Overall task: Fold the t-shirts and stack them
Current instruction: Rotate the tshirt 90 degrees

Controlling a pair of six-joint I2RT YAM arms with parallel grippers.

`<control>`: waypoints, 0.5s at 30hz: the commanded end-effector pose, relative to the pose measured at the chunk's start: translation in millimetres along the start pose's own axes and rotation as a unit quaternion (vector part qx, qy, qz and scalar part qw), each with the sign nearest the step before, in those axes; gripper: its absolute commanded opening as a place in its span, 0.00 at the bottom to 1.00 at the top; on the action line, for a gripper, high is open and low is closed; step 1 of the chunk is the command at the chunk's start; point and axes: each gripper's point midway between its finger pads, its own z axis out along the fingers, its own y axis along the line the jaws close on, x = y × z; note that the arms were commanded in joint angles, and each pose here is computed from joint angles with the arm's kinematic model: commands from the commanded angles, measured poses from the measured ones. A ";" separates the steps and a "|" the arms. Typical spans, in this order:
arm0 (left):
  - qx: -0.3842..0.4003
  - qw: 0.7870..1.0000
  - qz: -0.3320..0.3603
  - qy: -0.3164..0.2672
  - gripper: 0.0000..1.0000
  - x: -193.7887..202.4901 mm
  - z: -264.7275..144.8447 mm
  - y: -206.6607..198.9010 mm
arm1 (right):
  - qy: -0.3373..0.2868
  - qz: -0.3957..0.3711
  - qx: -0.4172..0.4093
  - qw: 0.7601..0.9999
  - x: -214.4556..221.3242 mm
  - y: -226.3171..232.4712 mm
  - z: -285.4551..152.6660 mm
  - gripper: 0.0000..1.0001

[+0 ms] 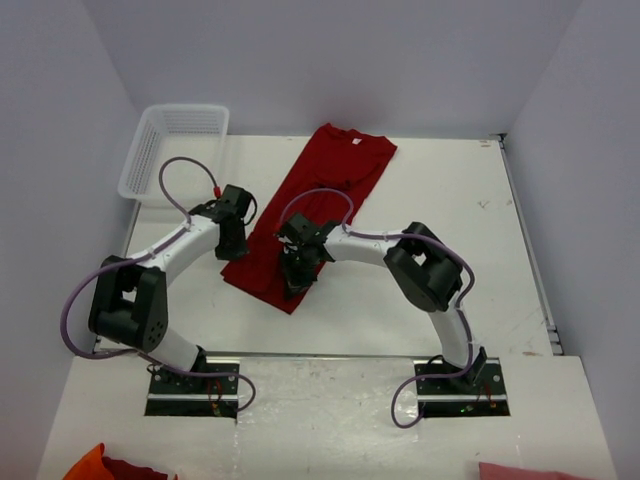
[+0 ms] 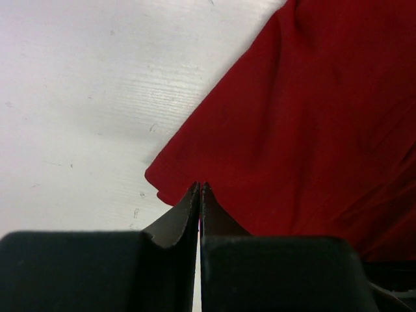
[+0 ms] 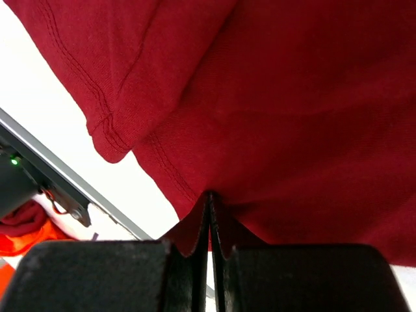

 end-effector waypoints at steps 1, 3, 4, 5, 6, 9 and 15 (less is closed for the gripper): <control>0.049 0.997 -0.021 -0.051 0.00 -35.2 -25.8 -8.9 | -0.008 0.036 0.070 0.997 14.5 -33.9 13.3 0.00; 0.053 0.997 -0.022 -0.061 0.00 -43.5 -34.7 -9.0 | -0.019 0.063 0.093 0.993 22.0 -44.1 6.2 0.00; 0.056 0.996 -0.021 -0.065 0.00 -46.4 -39.2 -9.1 | -0.029 0.089 0.101 0.990 23.1 -46.3 3.4 0.00; 0.061 0.996 -0.021 -0.069 0.00 -49.9 -43.4 -10.3 | -0.034 0.106 0.120 0.987 31.7 -58.9 3.4 0.00; 0.067 0.995 -0.020 -0.072 0.00 -51.3 -46.4 -11.7 | -0.047 0.113 0.113 0.986 31.9 -55.2 -4.9 0.00; 0.091 0.993 -0.016 -0.073 0.00 -51.4 -53.5 -18.3 | -0.074 0.149 0.123 0.978 42.4 -65.6 -14.5 0.00; 0.161 0.985 -0.015 -0.063 0.00 -36.8 -59.9 -37.9 | -0.097 0.190 0.213 0.954 62.4 -110.7 -30.9 0.00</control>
